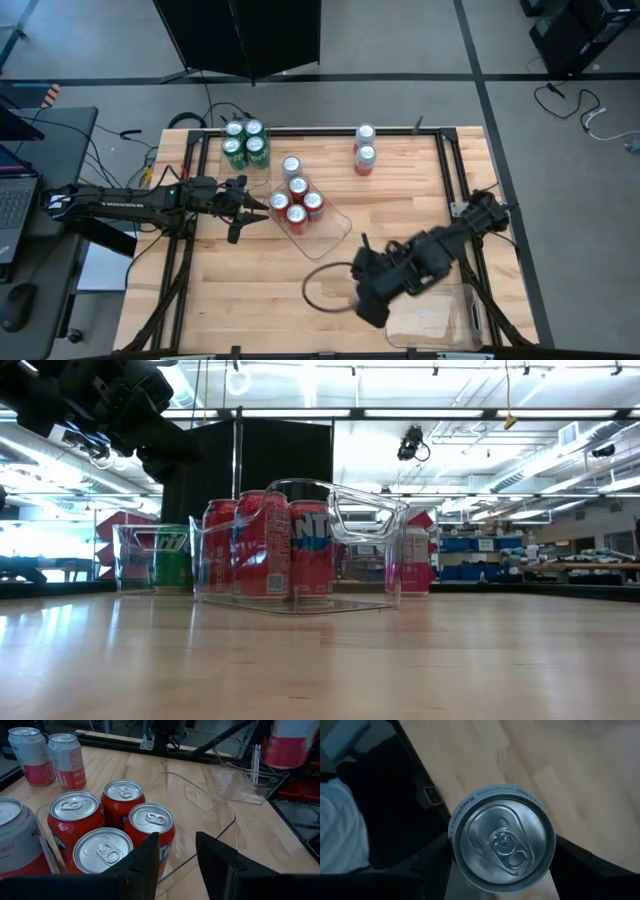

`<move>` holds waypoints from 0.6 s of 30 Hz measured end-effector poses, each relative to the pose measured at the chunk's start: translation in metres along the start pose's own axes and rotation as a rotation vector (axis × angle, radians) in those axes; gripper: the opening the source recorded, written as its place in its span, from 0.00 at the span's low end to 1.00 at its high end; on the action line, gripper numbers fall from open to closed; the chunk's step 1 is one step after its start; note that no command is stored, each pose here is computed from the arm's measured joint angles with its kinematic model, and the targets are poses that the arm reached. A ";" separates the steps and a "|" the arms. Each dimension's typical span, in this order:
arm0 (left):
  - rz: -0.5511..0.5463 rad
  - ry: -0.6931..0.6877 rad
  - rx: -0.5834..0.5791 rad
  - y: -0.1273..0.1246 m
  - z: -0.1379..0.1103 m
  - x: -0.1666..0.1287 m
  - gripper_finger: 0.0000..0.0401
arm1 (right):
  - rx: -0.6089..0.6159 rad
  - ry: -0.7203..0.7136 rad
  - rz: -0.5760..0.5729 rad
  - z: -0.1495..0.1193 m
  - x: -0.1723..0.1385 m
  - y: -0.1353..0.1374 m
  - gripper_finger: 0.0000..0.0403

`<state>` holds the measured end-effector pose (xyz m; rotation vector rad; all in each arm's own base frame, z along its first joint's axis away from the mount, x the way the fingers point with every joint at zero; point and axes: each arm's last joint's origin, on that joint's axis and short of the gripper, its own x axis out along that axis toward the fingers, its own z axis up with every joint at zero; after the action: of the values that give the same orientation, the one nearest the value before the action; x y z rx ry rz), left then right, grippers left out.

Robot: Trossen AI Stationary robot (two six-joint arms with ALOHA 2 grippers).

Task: Sort soda cans
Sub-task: Put the bottom right pink and white soda can into the bottom right transparent bin

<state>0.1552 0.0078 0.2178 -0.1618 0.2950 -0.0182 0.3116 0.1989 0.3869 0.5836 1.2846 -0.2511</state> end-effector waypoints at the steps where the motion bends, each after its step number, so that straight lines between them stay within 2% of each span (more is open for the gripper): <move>1: 0.000 0.000 0.000 0.000 0.000 0.000 0.33 | 0.034 0.009 -0.004 -0.006 0.002 0.002 0.67; 6: 0.000 0.000 0.000 0.000 0.000 0.000 0.33 | 0.141 0.086 -0.055 -0.033 0.018 0.010 0.67; 10: -0.001 -0.010 0.000 0.000 0.001 0.000 0.33 | 0.199 0.140 -0.112 -0.043 0.033 0.009 0.67; 18: -0.002 -0.017 0.008 0.000 0.002 0.000 0.33 | 0.295 0.132 -0.139 -0.056 0.028 0.004 0.67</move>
<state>0.1557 0.0079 0.2194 -0.1547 0.2774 -0.0200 0.2753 0.2362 0.3526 0.7726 1.4294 -0.5303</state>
